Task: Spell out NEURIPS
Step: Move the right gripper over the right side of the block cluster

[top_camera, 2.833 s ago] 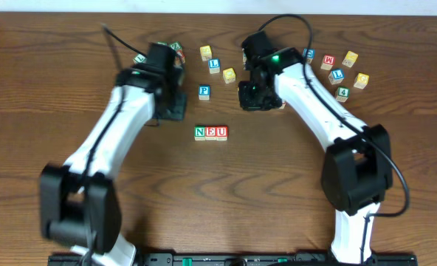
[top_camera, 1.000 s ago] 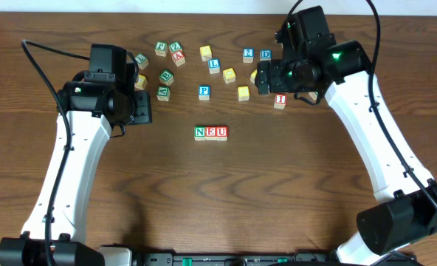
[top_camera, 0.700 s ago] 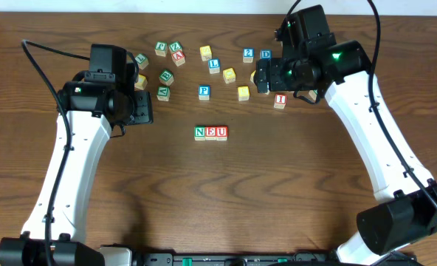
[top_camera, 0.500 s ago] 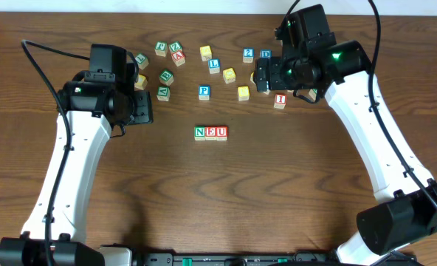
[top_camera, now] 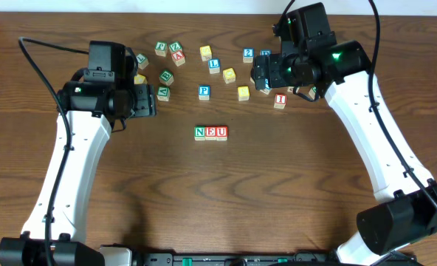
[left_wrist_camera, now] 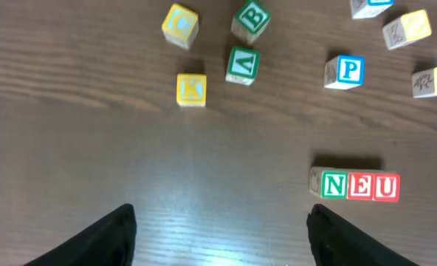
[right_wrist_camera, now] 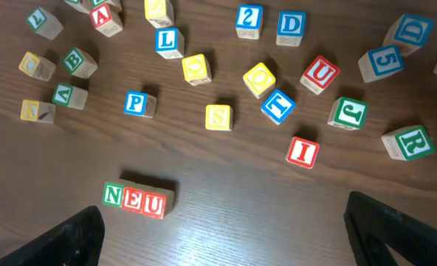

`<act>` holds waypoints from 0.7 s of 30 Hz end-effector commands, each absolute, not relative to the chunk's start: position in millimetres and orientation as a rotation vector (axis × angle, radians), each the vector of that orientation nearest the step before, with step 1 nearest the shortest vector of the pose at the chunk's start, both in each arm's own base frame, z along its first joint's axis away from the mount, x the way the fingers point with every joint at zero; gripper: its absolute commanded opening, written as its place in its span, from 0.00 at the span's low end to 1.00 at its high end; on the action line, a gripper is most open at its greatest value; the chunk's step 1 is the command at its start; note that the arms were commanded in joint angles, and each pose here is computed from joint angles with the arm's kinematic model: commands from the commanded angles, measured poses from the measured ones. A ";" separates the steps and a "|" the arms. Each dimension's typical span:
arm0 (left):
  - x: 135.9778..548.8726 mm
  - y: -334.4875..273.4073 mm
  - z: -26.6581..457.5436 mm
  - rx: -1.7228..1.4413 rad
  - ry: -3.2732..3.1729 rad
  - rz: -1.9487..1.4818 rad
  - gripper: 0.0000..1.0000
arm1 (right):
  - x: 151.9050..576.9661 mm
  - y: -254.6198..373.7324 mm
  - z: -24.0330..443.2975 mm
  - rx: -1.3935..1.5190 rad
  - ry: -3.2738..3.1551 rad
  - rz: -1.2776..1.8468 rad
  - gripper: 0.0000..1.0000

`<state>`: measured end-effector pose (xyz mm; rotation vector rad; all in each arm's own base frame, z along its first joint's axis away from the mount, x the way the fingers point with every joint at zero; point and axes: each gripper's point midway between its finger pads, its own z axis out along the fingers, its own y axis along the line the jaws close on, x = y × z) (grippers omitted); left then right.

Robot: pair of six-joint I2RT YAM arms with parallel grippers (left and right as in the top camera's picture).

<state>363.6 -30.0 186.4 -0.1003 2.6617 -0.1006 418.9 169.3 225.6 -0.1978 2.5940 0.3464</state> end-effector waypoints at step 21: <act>382.4 -28.9 195.0 -0.110 2.575 -0.105 0.91 | 427.6 169.1 233.5 -0.228 2.537 0.333 0.99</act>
